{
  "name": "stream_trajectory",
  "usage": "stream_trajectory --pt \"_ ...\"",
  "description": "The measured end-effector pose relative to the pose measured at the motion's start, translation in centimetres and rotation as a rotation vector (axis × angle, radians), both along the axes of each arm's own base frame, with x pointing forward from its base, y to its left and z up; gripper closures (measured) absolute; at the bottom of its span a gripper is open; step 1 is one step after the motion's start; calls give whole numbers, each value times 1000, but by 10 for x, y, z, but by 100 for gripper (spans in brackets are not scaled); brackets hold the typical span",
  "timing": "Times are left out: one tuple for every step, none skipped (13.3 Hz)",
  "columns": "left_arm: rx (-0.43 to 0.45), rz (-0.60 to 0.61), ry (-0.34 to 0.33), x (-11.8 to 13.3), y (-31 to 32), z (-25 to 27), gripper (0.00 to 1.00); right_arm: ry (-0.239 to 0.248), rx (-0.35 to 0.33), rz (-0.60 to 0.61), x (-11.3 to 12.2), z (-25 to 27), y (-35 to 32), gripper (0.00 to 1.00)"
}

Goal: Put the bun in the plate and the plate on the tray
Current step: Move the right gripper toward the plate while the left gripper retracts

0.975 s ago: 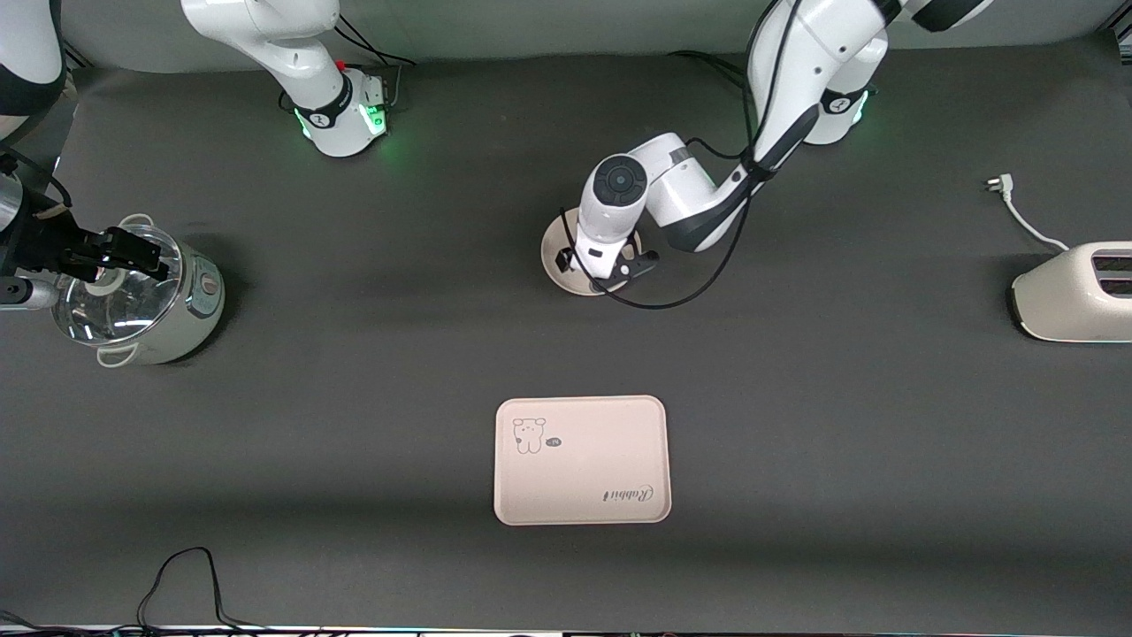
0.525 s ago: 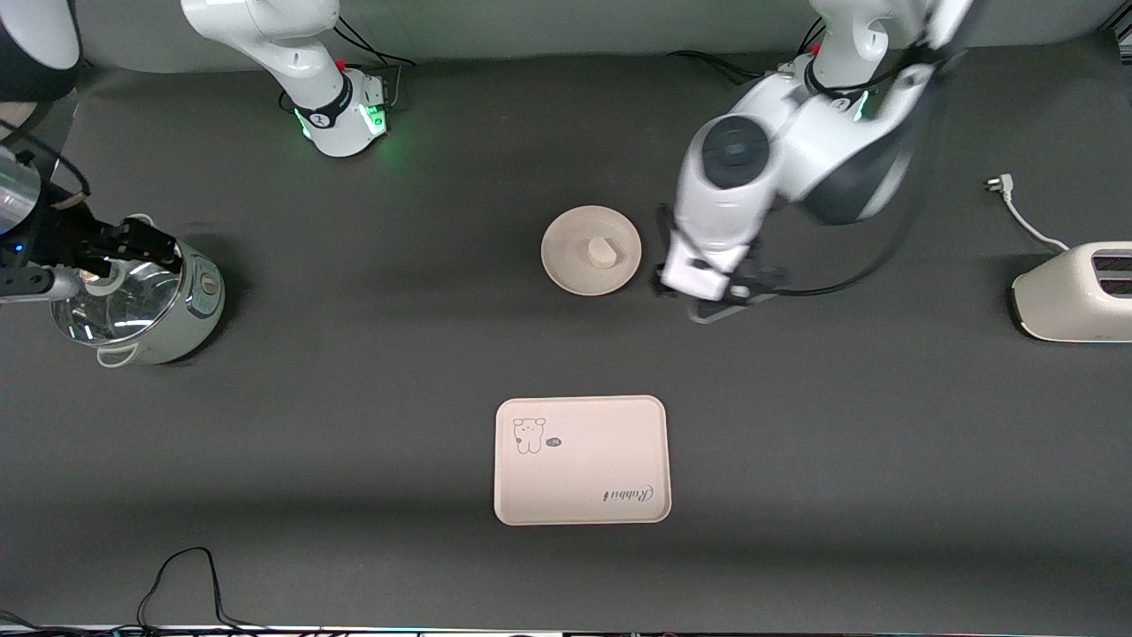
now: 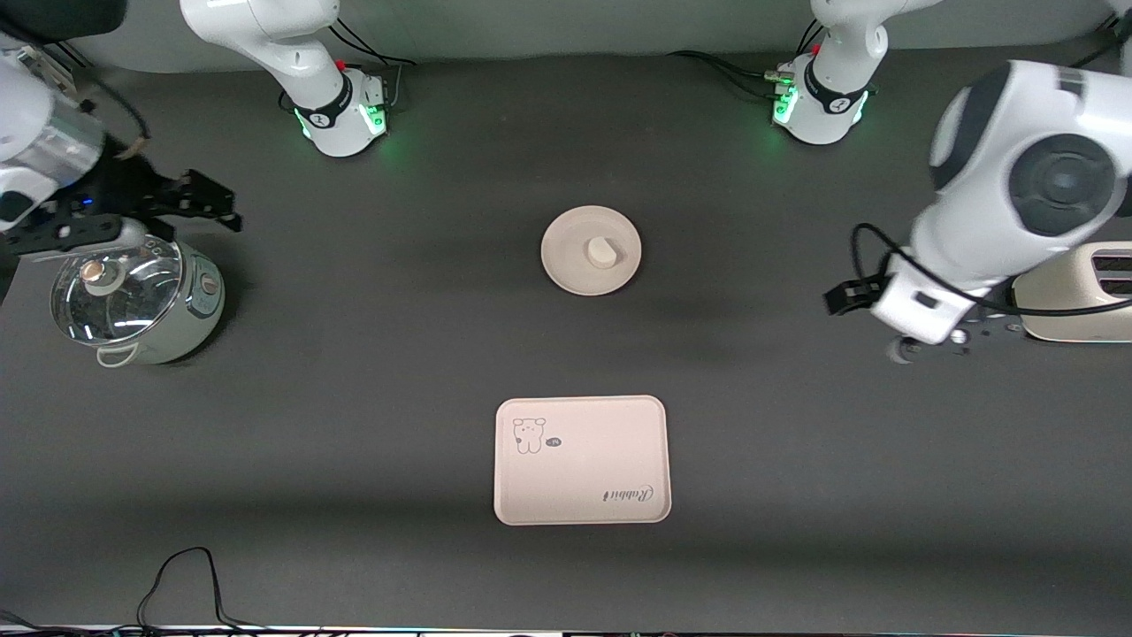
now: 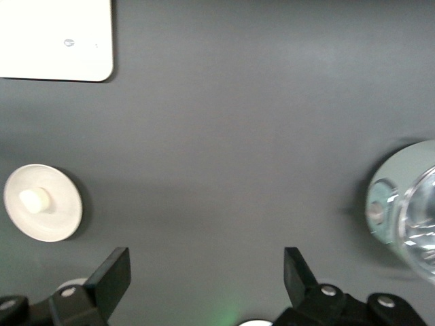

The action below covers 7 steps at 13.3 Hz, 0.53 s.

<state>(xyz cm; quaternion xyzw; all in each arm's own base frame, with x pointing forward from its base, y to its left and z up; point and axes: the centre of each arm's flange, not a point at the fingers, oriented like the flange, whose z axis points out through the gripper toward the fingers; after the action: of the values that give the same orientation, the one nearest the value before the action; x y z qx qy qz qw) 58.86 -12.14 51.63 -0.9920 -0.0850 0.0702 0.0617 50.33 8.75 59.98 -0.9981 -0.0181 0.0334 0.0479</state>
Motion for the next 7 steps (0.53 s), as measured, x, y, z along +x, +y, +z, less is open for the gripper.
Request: stream_trajectory --pt "11 -22 9 0 18 6 0 5 -4 -9 -6 -1 29 0" --pt "19 -51 8 -2 35 16 0 4 -8 -18 -14 -1 63 0" --pt "12 -66 3 -5 51 28 0 3 -11 -27 -23 -1 92 0" --pt "-11 -75 -3 -9 69 40 0 3 -13 -32 -33 -2 119 0" --pt "-35 -83 -8 -15 92 52 0 1 -14 -30 -44 -4 147 0" --pt "-49 -85 -13 -20 116 60 0 -1 -15 -22 -55 -8 172 0" --pt "-57 -76 -15 -26 135 65 0 -2 -16 -16 -66 -14 199 0"
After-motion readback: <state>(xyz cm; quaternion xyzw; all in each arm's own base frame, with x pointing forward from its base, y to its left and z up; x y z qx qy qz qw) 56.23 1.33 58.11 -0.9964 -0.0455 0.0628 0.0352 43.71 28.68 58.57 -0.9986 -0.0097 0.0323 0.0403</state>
